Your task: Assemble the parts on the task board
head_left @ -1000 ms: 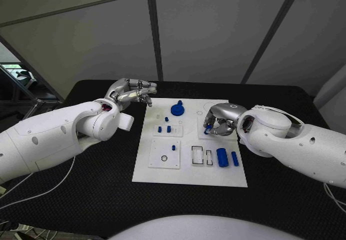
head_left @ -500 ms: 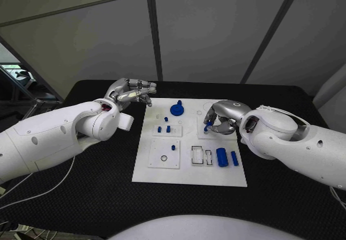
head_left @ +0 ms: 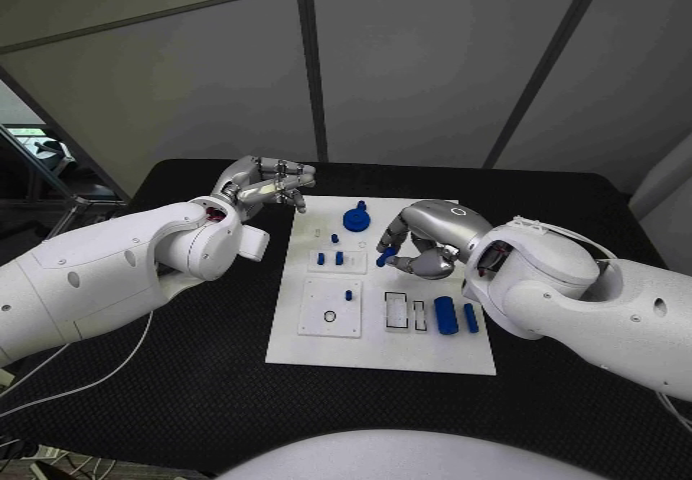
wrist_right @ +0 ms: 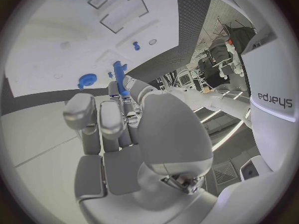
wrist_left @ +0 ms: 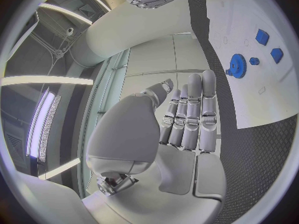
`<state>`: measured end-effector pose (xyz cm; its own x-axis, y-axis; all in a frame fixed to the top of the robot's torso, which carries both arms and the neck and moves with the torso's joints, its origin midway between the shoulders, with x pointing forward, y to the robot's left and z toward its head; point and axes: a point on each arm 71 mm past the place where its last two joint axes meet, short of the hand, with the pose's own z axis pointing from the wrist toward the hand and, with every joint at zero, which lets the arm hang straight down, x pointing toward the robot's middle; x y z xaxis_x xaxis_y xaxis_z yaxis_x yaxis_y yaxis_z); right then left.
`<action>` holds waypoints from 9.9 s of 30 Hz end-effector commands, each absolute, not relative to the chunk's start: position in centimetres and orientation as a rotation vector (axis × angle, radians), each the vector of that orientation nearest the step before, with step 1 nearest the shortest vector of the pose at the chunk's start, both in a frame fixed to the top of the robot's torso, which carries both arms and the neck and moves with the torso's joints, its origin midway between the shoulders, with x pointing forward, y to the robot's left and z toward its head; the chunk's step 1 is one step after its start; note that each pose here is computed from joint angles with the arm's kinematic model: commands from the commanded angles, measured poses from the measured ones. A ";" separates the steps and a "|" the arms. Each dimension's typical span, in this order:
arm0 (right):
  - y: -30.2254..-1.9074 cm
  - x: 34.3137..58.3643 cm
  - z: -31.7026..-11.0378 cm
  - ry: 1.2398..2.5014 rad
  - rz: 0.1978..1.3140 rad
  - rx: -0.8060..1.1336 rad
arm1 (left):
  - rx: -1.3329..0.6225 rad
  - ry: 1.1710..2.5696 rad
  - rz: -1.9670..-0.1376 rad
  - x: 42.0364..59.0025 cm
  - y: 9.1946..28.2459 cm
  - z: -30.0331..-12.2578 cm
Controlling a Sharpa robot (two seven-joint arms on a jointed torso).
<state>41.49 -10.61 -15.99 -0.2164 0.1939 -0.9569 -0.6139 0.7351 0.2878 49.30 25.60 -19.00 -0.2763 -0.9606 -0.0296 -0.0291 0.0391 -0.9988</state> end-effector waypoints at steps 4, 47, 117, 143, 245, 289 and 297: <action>-7.2 40.7 -17.3 1.636 0.882 -0.371 | -1.056 1.452 -1.388 49.4 25.1 -18.9; -2.8 39.4 -22.4 1.787 0.883 -0.540 | -1.053 1.463 -1.410 49.6 24.1 -19.0; -21.7 39.5 -20.8 1.845 0.760 0.166 | -1.037 1.461 -1.422 49.2 25.0 -18.7; -22.2 38.3 -24.0 1.998 0.434 0.102 | -1.038 1.460 -1.415 49.1 25.4 -18.7; -14.8 38.4 -25.4 1.935 0.624 0.165 | -1.044 1.482 -1.418 49.2 25.1 -18.9; -15.0 37.4 -24.6 1.905 0.679 0.046 | -1.048 1.480 -1.408 49.2 25.5 -18.9; -14.9 37.8 -24.9 1.904 0.631 -0.009 | -1.049 1.482 -1.408 49.2 25.4 -18.9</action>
<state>37.81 -14.91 -24.89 -0.4313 0.3262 -0.8412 -0.2659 0.8450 0.4640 49.15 25.52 -19.05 -0.3096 -0.9506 -0.0207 -0.0358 0.0334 -0.9988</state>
